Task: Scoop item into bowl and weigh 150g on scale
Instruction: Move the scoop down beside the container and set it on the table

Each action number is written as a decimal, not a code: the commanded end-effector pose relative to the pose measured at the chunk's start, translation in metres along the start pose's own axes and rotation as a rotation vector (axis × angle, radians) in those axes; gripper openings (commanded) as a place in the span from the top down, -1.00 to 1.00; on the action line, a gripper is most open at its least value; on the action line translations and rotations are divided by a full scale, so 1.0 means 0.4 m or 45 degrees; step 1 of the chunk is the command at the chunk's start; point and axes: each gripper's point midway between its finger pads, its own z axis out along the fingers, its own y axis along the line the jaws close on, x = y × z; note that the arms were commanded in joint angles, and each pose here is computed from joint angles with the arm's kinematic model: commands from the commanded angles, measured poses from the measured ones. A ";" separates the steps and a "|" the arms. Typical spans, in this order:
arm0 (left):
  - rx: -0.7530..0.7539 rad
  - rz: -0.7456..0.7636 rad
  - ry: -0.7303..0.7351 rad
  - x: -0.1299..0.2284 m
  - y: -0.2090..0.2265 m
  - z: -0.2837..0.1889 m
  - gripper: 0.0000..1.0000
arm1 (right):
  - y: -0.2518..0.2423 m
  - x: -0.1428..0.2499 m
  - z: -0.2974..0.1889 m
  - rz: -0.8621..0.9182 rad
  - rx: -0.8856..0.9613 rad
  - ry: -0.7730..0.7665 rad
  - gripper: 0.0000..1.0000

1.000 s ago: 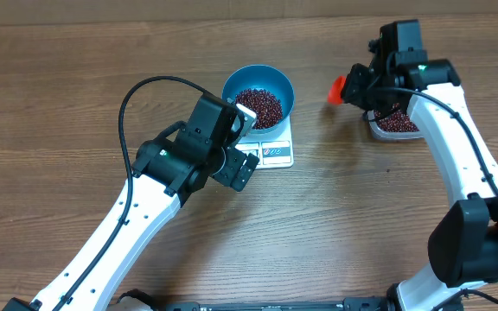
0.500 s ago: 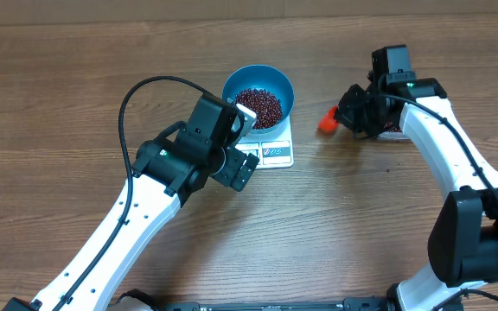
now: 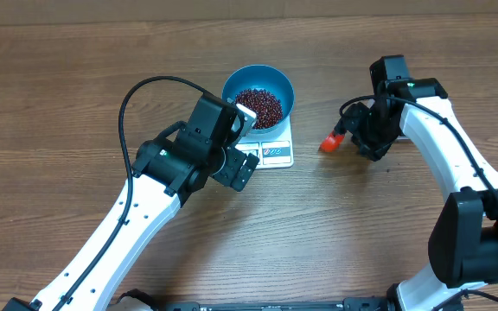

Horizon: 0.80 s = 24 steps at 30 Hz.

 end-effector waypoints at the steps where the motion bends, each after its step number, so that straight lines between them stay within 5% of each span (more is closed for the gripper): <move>1: 0.008 0.019 -0.036 -0.011 -0.002 -0.020 -0.99 | -0.066 -0.033 -0.009 0.009 0.173 -0.112 -0.41; 11: 0.008 0.019 -0.036 -0.011 -0.002 -0.020 -0.98 | -0.117 -0.012 0.024 -0.014 0.263 -0.086 -0.53; 15: 0.008 0.019 -0.036 -0.011 -0.002 -0.020 -0.99 | -0.134 -0.020 0.010 -0.036 0.317 -0.112 -0.83; 24: 0.008 0.018 -0.036 -0.011 -0.002 -0.020 -0.99 | -0.105 -0.020 -0.091 -0.255 0.240 -0.190 -0.85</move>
